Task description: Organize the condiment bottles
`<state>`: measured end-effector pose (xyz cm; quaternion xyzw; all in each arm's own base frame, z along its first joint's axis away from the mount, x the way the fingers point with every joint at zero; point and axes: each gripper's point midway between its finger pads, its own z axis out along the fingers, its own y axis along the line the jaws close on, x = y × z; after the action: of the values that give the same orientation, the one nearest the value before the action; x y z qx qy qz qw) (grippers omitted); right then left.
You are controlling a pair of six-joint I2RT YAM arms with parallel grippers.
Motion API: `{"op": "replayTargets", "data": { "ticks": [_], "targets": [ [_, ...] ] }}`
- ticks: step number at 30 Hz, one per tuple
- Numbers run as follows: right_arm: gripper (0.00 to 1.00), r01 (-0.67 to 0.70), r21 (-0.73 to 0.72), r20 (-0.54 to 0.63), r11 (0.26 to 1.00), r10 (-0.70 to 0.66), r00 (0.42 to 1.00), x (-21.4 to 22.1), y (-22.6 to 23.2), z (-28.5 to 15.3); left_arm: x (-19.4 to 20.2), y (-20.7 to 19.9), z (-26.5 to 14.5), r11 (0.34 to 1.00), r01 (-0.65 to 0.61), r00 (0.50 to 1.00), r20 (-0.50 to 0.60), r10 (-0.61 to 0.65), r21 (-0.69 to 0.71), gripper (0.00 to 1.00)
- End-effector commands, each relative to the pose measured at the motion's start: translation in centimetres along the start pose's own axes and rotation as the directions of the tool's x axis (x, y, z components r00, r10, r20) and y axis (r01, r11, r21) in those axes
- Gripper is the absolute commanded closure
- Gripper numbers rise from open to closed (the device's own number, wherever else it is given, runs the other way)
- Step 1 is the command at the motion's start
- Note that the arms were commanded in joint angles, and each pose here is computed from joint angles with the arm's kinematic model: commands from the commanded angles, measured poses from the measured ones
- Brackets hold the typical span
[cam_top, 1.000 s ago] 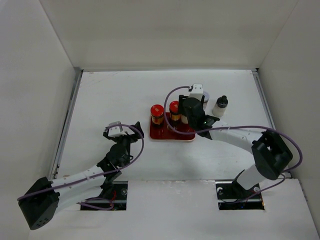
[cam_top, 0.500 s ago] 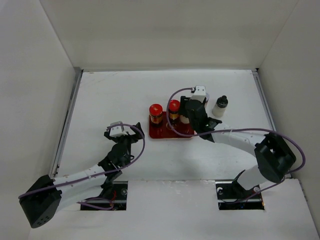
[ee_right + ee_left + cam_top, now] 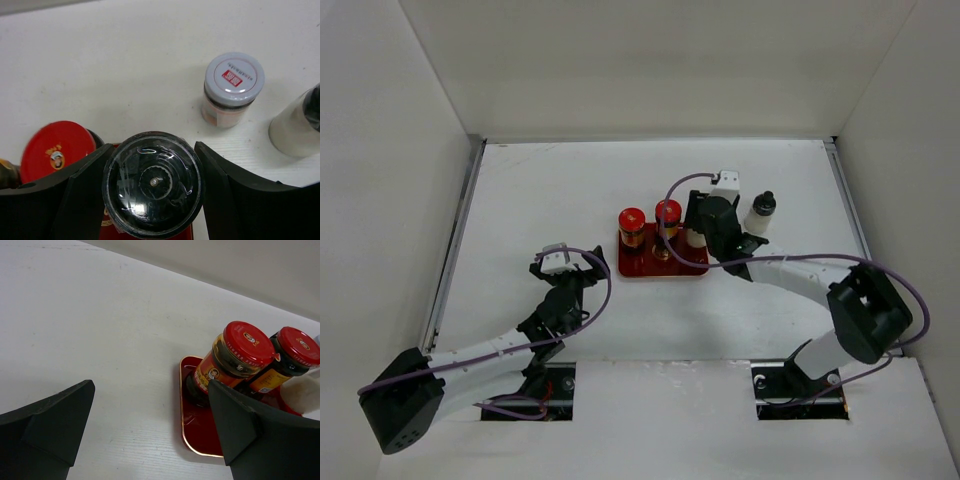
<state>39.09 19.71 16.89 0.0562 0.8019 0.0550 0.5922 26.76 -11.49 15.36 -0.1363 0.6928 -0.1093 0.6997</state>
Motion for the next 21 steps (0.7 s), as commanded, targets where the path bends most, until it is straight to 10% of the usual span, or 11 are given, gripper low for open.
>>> {"op": "replayTargets", "data": {
  "ticks": [1, 21],
  "targets": [
    [0.42, -0.09, -0.053, 0.062, 0.995, 0.093, 0.994, -2.1, 1.8, 1.0, -1.9, -1.1, 0.2, 0.997, 0.076, 0.996, 0.048, -0.077, 0.022, 0.0],
    [0.42, -0.049, -0.086, 0.071, 0.995, 0.056, 0.996, 0.3, 4.5, 3.2, -1.8, -1.3, 0.0, 0.997, 0.073, 0.996, 0.044, -0.074, 0.03, 0.0]
  ]
}}
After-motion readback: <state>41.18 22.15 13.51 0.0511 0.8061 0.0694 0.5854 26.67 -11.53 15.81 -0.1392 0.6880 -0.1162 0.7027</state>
